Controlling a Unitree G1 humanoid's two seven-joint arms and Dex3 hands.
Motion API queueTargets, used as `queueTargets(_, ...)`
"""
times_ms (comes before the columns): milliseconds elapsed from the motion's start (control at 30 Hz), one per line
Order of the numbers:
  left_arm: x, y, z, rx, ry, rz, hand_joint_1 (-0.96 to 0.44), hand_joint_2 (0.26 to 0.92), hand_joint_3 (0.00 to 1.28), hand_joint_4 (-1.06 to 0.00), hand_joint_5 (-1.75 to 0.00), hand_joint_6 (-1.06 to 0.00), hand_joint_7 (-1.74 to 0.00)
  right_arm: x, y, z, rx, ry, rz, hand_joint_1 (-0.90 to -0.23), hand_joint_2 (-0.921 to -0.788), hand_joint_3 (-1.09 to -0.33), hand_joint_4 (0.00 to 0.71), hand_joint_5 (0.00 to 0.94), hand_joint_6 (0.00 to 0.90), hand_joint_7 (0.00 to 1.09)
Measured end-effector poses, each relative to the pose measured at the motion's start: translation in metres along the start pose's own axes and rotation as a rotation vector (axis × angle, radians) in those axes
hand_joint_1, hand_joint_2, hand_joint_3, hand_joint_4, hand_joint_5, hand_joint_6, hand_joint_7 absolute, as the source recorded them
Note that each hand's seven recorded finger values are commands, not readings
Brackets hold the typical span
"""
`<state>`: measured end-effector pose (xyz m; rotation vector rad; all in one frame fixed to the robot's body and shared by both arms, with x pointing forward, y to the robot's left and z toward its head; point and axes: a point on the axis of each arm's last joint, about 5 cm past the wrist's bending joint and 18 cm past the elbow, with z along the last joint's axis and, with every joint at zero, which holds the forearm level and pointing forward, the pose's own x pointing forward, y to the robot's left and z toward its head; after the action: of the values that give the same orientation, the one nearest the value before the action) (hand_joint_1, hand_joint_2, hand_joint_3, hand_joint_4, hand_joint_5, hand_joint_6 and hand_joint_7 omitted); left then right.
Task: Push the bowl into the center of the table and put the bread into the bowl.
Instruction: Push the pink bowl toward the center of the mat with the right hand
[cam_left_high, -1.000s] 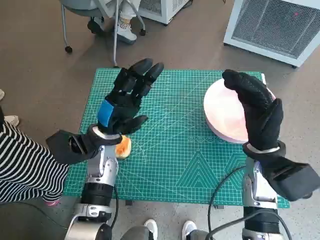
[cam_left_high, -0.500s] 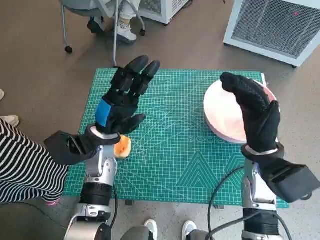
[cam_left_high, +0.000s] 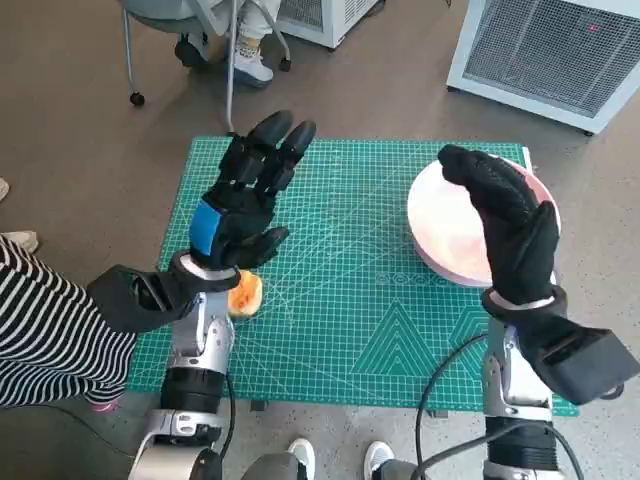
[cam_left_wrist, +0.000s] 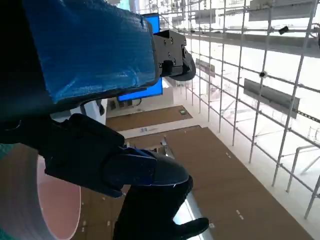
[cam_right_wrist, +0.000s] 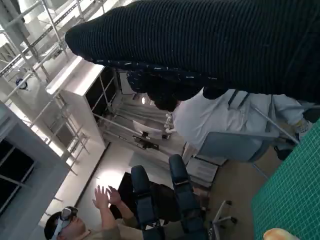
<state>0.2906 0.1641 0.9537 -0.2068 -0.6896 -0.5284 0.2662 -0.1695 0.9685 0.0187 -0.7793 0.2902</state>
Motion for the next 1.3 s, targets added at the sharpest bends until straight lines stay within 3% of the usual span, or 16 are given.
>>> queueTargets(700,-0.001,-0.001,0.001,0.001,-0.002,-0.001,-0.6,0.921,0.31,-0.01,-0.18,0.0,-0.45,0.0005,-0.003,0.002,0.006,0.002,0.007,-0.686,-0.921,-0.746,0.171,0.003,0.084,0.39)
queueTargets(1000,-0.002,0.0,0.001,0.002,0.003,0.008,-0.59,0.921,0.31,0.0,-0.17,0.0,-0.45,-0.0054,-0.035,0.011,-0.038,-0.005,-0.046,-0.689,-0.921,-0.74,0.172,0.003,0.089,0.39)
queueTargets(1133,-0.002,0.0,0.001,0.003,0.007,0.01,-0.59,0.921,0.32,0.0,-0.17,0.0,-0.45,-0.0094,-0.052,0.015,-0.079,-0.003,-0.11,-0.683,-0.921,-0.753,0.164,0.001,0.087,0.4)
queueTargets(1300,-0.002,0.001,0.002,0.004,0.007,0.01,-0.59,0.921,0.32,-0.01,-0.17,0.0,-0.45,-0.0112,-0.067,0.017,-0.145,-0.003,-0.207,-0.68,-0.921,-0.792,0.146,0.0,0.028,0.49)
